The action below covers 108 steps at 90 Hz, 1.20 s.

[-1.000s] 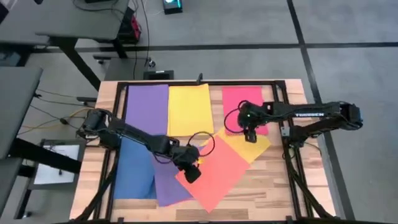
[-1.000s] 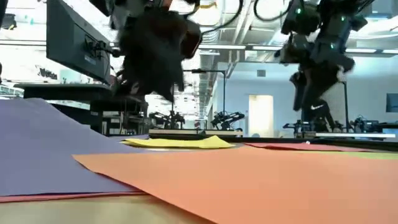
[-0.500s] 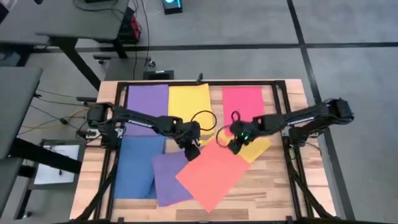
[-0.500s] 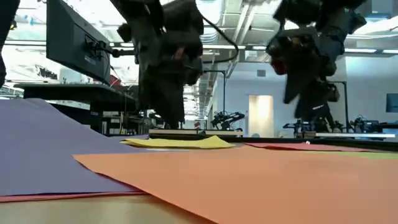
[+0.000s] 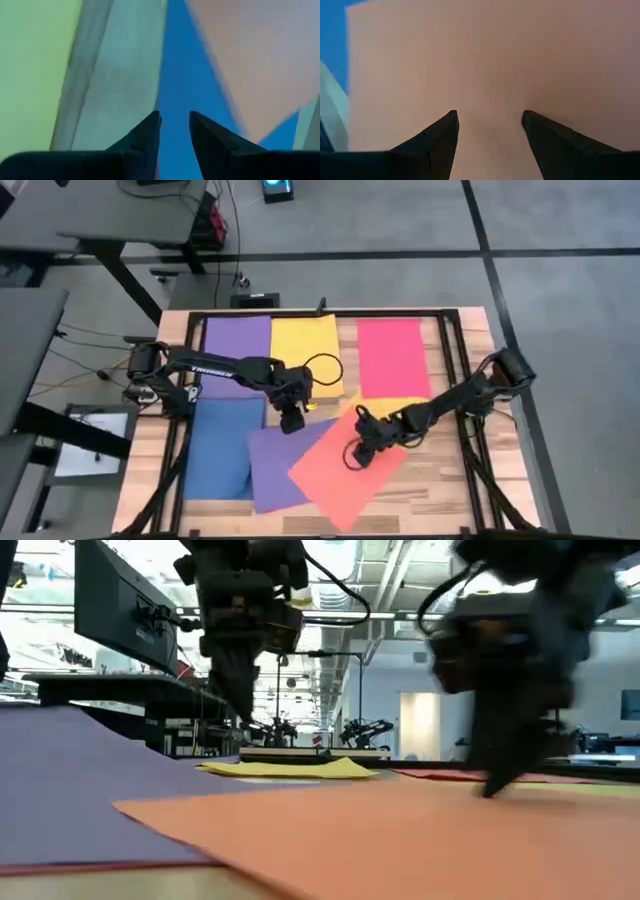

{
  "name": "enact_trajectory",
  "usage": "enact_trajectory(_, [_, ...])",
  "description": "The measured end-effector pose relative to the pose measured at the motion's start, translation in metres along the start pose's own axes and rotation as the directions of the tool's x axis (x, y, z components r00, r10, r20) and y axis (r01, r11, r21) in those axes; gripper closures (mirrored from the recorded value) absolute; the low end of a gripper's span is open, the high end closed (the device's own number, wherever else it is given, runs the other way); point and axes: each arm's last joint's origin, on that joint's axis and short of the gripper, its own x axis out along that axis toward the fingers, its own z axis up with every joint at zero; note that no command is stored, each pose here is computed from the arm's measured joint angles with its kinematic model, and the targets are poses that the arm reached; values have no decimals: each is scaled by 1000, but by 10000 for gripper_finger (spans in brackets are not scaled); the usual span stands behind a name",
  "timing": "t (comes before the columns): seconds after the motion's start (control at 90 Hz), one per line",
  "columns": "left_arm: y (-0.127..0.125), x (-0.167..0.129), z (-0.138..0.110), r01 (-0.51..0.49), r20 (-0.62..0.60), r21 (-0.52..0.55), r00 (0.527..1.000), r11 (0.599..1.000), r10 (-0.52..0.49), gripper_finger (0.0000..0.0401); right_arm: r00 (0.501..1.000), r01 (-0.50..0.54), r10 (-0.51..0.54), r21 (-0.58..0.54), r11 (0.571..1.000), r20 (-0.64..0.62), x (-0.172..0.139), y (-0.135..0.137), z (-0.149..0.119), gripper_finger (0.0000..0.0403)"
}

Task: Organize paper
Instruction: Adjust the colored papers on the table

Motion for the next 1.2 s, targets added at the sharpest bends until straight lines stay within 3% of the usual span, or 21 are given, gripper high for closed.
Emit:
enact_trajectory(0.122, [-4, 2, -4, 6, -28, 22, 1000, 1000, -5, 310, 989, 108, -114, -68, 992, -92, -22, -8, -18, 185])
enact_trajectory(0.211, [-9, 3, -3, 15, -14, 25, 1000, 1000, -15, 310, 980, 159, -165, -57, 986, -110, -38, -16, -21, 185])
enact_trajectory(0.367, [-20, 4, 3, 58, 69, -23, 996, 998, -57, 310, 1000, -22, 22, -20, 1000, 10, -64, -3, -8, 185])
enact_trajectory(0.467, [-29, 8, 10, 106, 145, -77, 985, 991, -94, 310, 999, -28, 27, 36, 999, 38, -73, -5, -5, 185])
enact_trajectory(0.589, [-40, 16, 19, 145, 258, -145, 961, 979, -104, 310, 983, 164, -175, 165, 973, 55, -85, -26, -7, 185])
enact_trajectory(0.722, [-46, 37, 24, 191, 296, -215, 947, 958, -123, 310, 868, 479, -494, 177, 860, 52, -93, -57, -11, 185])
enact_trajectory(0.822, [-50, 53, 24, 210, 290, -257, 948, 944, -132, 310, 825, 556, -564, 136, 820, 32, -86, -70, -11, 184])
enact_trajectory(0.978, [-52, 64, 21, 210, 267, -305, 955, 929, -128, 310, 914, 385, -403, 209, 899, 52, -57, -81, -18, 184])
enact_trajectory(1.089, [-53, 61, 22, 227, 284, -307, 949, 924, -138, 310, 962, 225, -261, 296, 928, 86, -47, -77, -20, 184])
enact_trajectory(1.2, [-55, 58, 24, 240, 300, -297, 942, 924, -148, 310, 983, 103, -143, 291, 951, 119, -45, -63, -26, 184])
